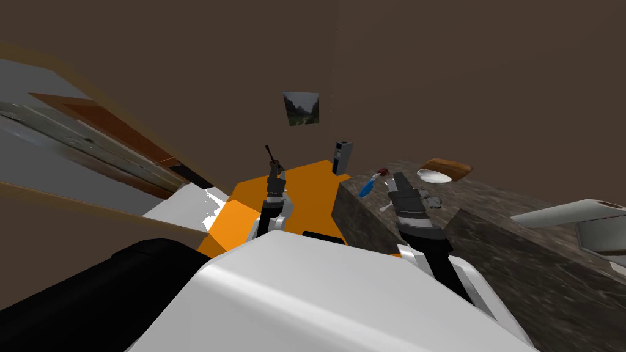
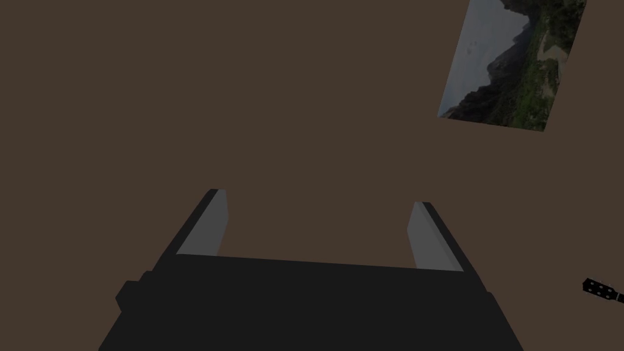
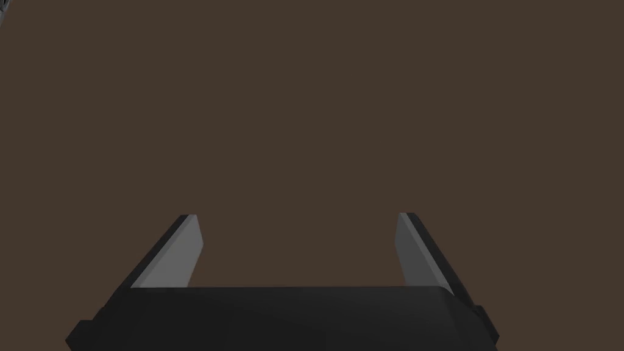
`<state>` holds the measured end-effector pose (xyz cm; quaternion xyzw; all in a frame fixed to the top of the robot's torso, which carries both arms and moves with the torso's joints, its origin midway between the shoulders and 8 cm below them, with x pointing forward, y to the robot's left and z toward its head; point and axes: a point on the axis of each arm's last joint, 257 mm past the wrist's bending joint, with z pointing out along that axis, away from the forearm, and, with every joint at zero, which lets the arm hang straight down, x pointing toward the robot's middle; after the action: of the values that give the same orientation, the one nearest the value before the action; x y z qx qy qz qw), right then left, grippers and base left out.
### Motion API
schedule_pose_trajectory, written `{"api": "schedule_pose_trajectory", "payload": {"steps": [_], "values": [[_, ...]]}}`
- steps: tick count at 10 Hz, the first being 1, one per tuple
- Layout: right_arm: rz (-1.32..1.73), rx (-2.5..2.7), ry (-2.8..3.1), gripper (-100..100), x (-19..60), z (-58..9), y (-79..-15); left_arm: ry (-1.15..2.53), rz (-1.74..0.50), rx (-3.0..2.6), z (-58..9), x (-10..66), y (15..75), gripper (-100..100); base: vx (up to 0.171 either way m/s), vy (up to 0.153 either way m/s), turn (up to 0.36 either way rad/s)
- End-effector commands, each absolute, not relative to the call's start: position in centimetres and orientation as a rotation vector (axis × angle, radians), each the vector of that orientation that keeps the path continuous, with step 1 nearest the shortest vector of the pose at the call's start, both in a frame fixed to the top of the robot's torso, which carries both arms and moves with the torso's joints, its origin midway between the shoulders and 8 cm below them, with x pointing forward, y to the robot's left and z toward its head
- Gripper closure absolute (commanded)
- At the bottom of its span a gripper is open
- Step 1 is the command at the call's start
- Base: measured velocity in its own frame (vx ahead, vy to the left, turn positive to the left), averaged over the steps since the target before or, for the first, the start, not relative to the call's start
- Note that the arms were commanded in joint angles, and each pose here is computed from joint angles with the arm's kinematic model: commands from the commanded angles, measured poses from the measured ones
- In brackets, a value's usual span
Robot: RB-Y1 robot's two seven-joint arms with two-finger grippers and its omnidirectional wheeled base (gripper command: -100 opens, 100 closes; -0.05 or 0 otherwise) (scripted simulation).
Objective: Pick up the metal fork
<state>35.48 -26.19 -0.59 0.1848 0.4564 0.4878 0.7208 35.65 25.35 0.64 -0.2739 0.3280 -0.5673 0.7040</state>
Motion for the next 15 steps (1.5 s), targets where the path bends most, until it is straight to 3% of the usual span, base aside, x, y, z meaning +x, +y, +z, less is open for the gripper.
{"api": "schedule_pose_trajectory", "payload": {"steps": [1, 15], "values": [[1.053, 0.369, 1.049, -100, 35.5, -1.2, -25.8, 0.729, -1.262, -0.609, 0.6, 35.6, 25.4, 0, 0.001, -0.041, 0.051], [0.697, -0.149, 1.538, -100, 33.5, -11.9, -23.5, 0.729, -1.262, -0.609, 0.6, 35.6, 25.4, 0, -0.003, -0.044, 0.122]]}}
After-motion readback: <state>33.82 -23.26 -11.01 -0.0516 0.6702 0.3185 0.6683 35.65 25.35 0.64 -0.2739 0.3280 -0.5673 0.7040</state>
